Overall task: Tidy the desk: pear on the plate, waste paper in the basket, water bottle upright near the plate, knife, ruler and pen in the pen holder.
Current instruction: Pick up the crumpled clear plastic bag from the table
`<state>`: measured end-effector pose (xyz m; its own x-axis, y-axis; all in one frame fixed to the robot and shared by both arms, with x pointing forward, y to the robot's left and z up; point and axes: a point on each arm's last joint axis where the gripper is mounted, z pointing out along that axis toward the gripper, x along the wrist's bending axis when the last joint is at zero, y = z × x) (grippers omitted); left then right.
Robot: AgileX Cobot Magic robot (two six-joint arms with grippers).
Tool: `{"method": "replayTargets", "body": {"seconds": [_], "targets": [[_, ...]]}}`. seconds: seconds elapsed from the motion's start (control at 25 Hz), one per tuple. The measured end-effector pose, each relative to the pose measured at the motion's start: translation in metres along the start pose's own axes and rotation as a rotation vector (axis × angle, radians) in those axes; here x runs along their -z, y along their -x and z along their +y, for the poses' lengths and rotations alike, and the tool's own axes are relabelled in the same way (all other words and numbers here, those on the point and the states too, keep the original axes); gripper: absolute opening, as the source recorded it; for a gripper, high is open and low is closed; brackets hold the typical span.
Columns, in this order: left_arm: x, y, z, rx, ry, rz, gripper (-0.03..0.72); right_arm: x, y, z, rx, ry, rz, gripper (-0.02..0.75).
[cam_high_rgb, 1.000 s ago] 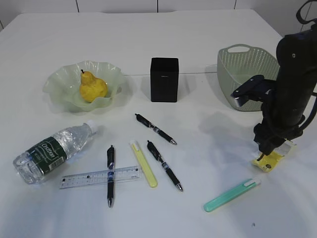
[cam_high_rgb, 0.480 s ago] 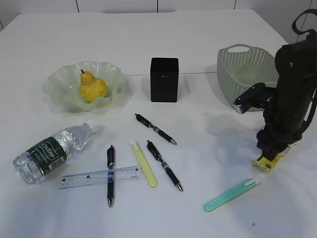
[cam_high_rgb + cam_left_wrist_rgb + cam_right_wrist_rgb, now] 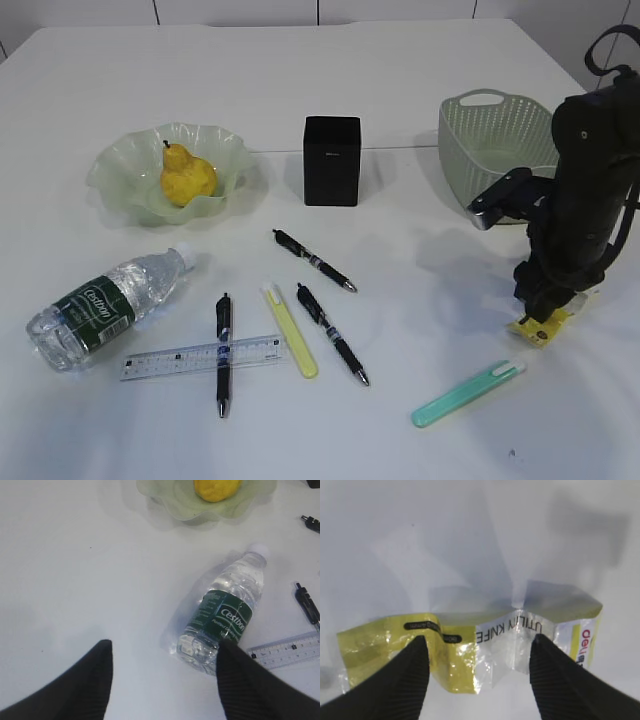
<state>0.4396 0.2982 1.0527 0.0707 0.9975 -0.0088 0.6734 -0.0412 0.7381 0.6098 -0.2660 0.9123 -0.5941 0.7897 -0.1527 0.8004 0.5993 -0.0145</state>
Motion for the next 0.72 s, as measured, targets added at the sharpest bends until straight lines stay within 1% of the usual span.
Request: {"method": "replayTargets", "body": {"seconds": [0.24, 0.56, 0.72], "targets": [[0.0, 0.0, 0.0, 0.0, 0.0, 0.0, 0.456, 0.0, 0.0002, 0.0005, -0.004, 0.006, -0.002, 0.497], [0.0, 0.0, 0.0, 0.0, 0.0, 0.0, 0.456, -0.0083, -0.0035, 0.0025, -0.032, 0.0, 0.039, 0.497], [0.0, 0.0, 0.0, 0.0, 0.0, 0.0, 0.456, -0.0099, -0.0039, 0.0025, -0.033, -0.005, 0.043, 0.497]]}}
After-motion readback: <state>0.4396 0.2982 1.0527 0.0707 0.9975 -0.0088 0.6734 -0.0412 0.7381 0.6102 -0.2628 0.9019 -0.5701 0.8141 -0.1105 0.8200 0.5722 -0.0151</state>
